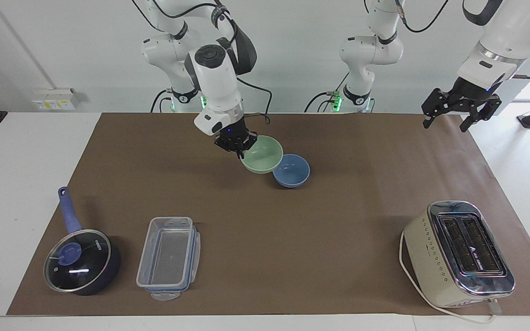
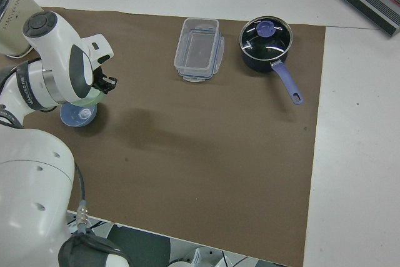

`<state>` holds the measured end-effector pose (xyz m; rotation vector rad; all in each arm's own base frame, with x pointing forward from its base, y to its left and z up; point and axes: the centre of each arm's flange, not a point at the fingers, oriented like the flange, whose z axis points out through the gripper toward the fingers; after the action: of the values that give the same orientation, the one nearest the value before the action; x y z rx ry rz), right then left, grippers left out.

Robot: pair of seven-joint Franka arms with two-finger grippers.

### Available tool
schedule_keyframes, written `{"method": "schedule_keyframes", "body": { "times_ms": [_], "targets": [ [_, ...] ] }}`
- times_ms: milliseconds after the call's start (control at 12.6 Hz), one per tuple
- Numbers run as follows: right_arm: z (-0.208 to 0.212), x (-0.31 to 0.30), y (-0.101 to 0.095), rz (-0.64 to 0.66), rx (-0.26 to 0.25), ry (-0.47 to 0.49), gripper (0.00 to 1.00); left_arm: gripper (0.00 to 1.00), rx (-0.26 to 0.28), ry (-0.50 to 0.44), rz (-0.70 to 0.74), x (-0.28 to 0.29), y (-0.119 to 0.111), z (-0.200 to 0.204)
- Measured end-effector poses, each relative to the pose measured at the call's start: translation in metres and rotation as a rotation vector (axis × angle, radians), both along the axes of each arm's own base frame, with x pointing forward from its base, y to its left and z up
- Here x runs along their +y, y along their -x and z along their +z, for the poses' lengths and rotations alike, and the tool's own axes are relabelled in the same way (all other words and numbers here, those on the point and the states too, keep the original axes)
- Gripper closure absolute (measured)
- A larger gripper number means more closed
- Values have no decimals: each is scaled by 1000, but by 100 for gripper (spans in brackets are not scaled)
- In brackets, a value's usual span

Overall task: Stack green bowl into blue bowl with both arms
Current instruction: 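Carry the green bowl with the right gripper over the blue bowl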

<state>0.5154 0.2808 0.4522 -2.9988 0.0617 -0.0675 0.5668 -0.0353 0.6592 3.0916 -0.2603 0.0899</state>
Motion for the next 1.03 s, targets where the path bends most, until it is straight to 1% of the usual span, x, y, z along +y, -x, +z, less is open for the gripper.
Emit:
{"method": "schedule_keyframes", "body": {
  "times_ms": [159, 318, 397, 556, 794, 1033],
  "targets": [
    [-22, 35, 9, -19, 1, -12, 96, 0, 0, 0, 0, 0, 0, 0],
    [-41, 57, 16, -25, 13, -13, 96, 0, 0, 0, 0, 0, 0, 0],
    [-48, 62, 18, -24, 20, -10, 96, 0, 0, 0, 0, 0, 0, 0],
    [-59, 66, 16, -34, 13, -18, 96, 0, 0, 0, 0, 0, 0, 0],
    [-85, 91, 25, -49, 6, -33, 96, 0, 0, 0, 0, 0, 0, 0],
    [-93, 93, 25, -52, 12, -29, 96, 0, 1, 0, 0, 0, 0, 0]
  ]
}}
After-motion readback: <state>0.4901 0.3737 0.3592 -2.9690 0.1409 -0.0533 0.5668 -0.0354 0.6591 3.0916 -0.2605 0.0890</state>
